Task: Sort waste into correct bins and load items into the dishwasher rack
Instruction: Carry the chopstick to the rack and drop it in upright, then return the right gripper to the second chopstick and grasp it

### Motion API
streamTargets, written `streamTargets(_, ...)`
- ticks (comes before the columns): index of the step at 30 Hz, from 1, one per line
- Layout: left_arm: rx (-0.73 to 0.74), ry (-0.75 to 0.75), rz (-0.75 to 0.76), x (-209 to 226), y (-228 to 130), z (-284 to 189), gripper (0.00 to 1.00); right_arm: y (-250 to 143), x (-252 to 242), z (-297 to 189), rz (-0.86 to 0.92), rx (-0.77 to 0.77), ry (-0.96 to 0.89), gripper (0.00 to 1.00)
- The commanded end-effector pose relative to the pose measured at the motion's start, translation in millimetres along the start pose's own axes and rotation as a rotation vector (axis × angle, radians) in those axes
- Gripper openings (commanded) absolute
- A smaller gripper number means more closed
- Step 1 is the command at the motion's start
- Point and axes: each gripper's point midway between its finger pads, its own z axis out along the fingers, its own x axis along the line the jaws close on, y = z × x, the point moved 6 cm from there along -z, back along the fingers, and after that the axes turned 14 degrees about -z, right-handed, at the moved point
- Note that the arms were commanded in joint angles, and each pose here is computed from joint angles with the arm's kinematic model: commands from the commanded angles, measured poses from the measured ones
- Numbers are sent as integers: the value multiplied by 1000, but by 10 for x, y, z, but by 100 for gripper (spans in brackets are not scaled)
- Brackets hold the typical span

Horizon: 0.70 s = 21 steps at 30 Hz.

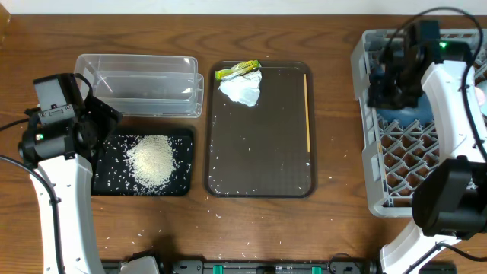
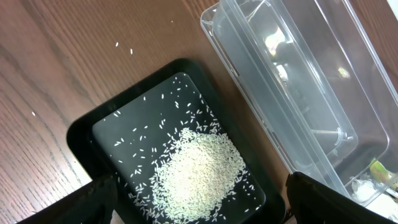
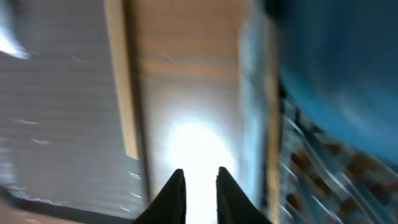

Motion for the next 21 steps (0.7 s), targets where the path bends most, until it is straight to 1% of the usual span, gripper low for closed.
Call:
streamTargets(1, -7, -3, -20, -7, 24, -23, 89, 231, 319, -155, -30, -153, 261, 17)
streamTargets(3, -7, -3, -20, -8, 24, -23, 89, 317, 422, -171, -61, -201, 323, 23)
streamTargets(6, -7, -3, -20, -7, 24, -23, 90, 421, 533, -135, -79, -230, 294, 24)
streamTargets(10, -7, -3, -20, -7, 24, -23, 89, 517, 647, 22, -12, -210, 120, 25)
streamTargets(14, -7, -3, -20, -8, 24, -23, 89, 552, 867, 256, -37, -174, -37, 33)
streamTargets(17, -7, -3, -20, -8, 24, -23, 90, 570, 997, 462, -29, -153, -145, 34)
streamTargets(21, -7, -3, -20, -8, 24, -23, 90, 572, 1095, 778, -19, -118, -234, 34)
